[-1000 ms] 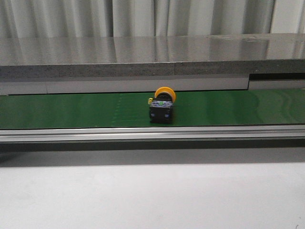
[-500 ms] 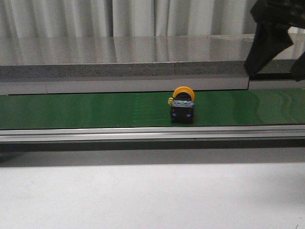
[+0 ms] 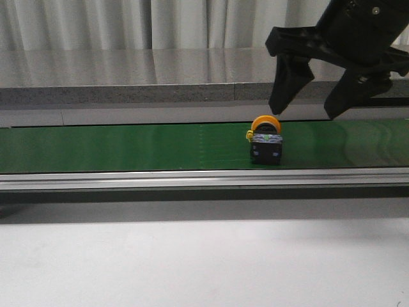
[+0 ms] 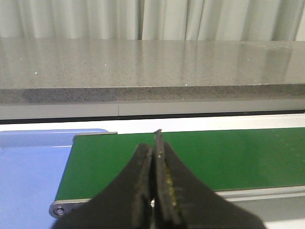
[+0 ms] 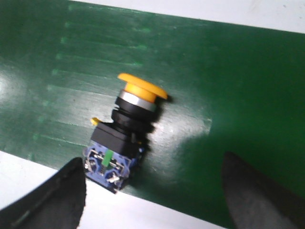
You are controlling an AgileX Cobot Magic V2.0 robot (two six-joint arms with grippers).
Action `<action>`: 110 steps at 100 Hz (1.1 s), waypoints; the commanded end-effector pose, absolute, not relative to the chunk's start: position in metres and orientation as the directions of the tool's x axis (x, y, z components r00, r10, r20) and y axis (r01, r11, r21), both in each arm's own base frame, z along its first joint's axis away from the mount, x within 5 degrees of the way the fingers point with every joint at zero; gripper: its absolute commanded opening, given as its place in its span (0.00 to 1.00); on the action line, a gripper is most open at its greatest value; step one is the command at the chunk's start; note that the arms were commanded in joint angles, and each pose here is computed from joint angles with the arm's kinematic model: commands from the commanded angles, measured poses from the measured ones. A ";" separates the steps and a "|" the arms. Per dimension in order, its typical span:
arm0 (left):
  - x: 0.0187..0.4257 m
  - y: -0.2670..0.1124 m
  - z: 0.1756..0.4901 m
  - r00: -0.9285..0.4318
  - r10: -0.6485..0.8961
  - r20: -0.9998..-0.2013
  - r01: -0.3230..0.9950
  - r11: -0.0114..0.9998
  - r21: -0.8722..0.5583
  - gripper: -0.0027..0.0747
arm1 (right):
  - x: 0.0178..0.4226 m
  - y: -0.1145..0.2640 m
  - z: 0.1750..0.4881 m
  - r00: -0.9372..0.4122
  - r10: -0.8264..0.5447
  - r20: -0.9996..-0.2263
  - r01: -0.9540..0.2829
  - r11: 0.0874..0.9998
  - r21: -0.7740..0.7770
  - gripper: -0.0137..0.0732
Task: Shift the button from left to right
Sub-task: 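Lower the open right gripper over the button on the belt and close it, then lift the button with the right gripper and carry it over the green tray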
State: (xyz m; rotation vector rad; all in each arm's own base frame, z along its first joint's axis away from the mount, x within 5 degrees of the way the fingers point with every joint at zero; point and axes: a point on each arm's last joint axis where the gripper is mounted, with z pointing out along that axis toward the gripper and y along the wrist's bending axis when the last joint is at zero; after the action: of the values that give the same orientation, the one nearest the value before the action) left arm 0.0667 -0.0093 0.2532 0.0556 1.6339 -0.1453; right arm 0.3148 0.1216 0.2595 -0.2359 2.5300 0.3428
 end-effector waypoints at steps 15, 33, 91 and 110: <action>0.067 -0.009 0.270 0.025 -0.073 -0.997 0.126 0.990 -0.069 0.01 | 0.328 0.129 0.274 -0.767 -0.086 -0.636 -0.266 0.944 0.194 0.83; 0.067 -0.009 0.270 0.025 -0.073 -0.997 0.126 0.990 -0.069 0.01 | 0.334 0.131 0.257 -0.793 -0.107 -0.600 -0.263 0.948 0.179 0.83; 0.067 -0.009 0.270 0.025 -0.073 -0.997 0.126 0.990 -0.069 0.01 | 0.337 0.122 0.253 -0.843 -0.217 -0.492 -0.291 0.953 0.078 0.39; 0.067 -0.009 0.270 0.025 -0.073 -0.997 0.126 0.990 -0.069 0.01 | 0.348 0.095 0.288 -0.830 -0.235 -0.507 -0.263 0.965 -0.016 0.39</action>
State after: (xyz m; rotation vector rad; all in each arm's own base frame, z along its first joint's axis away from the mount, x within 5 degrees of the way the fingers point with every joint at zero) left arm 0.0667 -0.0093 0.2532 0.0556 1.6339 -0.1453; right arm 0.3448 0.1106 0.2463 -0.3643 2.7097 0.1292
